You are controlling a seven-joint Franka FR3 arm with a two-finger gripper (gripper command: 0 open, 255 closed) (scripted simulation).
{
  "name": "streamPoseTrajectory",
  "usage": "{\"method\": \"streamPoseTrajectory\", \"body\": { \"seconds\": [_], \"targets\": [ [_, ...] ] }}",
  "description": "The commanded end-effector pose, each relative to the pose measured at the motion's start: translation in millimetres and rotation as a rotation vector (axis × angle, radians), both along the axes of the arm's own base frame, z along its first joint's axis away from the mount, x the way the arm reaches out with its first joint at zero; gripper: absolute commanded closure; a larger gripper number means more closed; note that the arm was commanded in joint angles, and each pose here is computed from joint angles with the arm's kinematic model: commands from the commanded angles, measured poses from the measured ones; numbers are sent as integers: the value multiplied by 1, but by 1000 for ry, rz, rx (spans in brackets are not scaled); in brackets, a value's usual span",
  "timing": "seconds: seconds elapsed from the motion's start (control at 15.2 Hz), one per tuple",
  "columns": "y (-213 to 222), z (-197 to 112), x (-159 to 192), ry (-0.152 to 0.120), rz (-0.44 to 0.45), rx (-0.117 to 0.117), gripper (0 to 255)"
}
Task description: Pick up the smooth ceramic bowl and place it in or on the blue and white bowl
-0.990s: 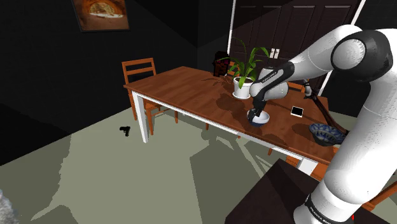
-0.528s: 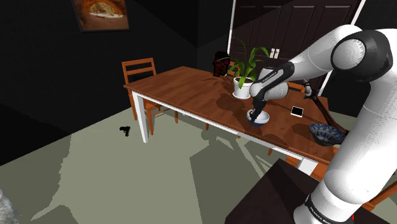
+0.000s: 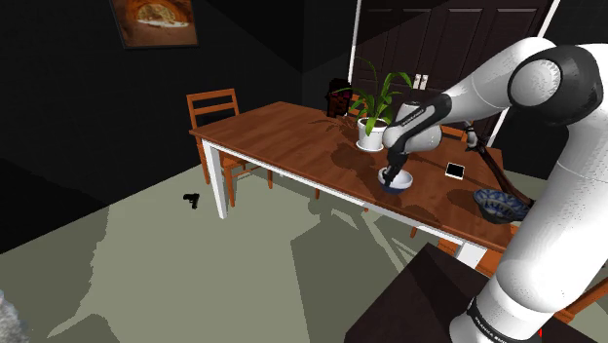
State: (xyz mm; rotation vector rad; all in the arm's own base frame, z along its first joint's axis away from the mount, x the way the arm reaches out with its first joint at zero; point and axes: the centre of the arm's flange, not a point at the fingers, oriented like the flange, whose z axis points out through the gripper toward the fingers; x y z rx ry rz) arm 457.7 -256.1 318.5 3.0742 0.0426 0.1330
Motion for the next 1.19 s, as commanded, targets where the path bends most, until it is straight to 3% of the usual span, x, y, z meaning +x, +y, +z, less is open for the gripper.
{"method": "streamPoseTrajectory", "body": {
  "seconds": [0.0,1.12],
  "targets": [
    [0,8,0,0,0,0,255],
    [0,98,0,0,0,0,255]
  ]
}}
